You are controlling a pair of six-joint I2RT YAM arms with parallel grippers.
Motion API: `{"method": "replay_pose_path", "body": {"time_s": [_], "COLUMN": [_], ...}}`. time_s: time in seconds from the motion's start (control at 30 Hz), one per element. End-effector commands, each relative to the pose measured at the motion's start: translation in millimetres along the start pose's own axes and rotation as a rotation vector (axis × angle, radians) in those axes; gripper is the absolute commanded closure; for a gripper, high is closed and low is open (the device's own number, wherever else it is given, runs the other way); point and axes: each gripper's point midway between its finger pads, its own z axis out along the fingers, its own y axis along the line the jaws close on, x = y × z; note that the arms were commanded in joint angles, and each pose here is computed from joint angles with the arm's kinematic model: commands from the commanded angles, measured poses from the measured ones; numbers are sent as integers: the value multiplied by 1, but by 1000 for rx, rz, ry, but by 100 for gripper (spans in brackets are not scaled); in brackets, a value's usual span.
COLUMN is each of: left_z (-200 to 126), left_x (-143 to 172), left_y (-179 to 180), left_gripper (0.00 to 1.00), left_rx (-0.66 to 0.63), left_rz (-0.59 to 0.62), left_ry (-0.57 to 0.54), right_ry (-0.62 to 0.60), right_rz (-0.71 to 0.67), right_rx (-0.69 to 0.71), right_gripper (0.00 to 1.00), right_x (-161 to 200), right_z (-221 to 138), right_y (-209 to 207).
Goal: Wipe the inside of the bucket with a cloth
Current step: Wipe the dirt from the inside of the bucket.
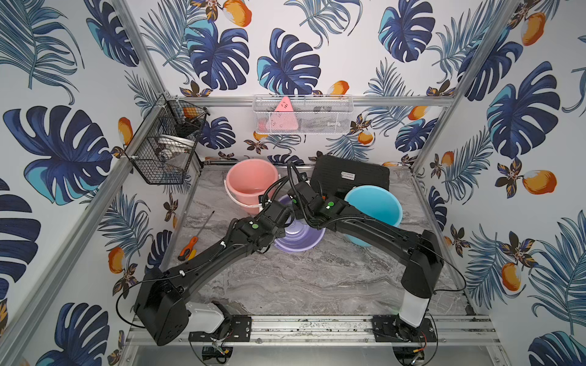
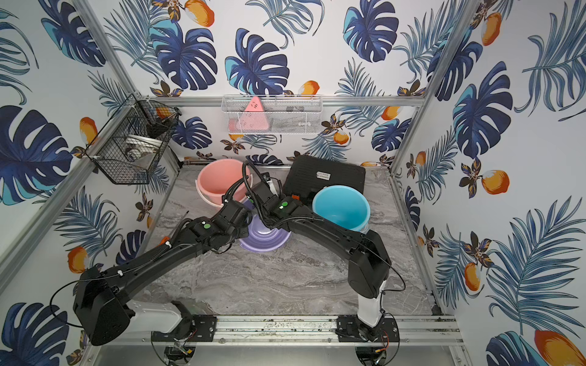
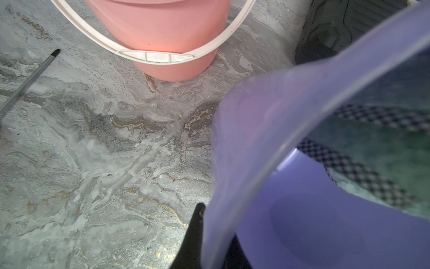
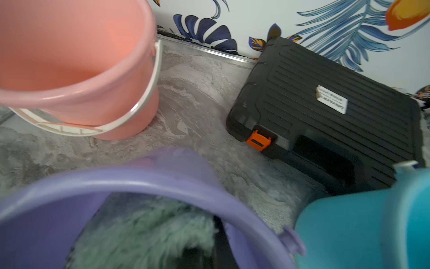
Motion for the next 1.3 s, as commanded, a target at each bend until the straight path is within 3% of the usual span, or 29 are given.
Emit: {"method": "replay_pose_path", "body": {"time_s": [0.0,0.3,0.57,0.7,0.87,1.07,1.27], "left_z": [-5,-7,-4,-5,-8,-9,-8], "left_x": [1,-4,-3,-1,-1,0,5], "left_y": [14,12,6,7,11,12,7], "left_gripper": [100,100,100,100,100,100,100], "left_rx": [-63,-68,-34,-26,-28,-27,1], "left_rz": [5,0,-16,-24,-23,-9,12], "left_ry": [6,-7,-4,-8,-14,-13,14], "right_ry": [36,185,259,258,246,290,239], "right_rz": [-42,-11,65,136,140,165,217], "right_rx": [93,-45,-428,-538,-435,-192,-122], "right_gripper": [100,100,100,100,100,100,100], "right_x": [14,70,97,97,107,115,89], "right_z": [-12,-48,-82,-90,-77,-49,-31], "right_y": [-27,-10,72,92,70,0,-46]}}
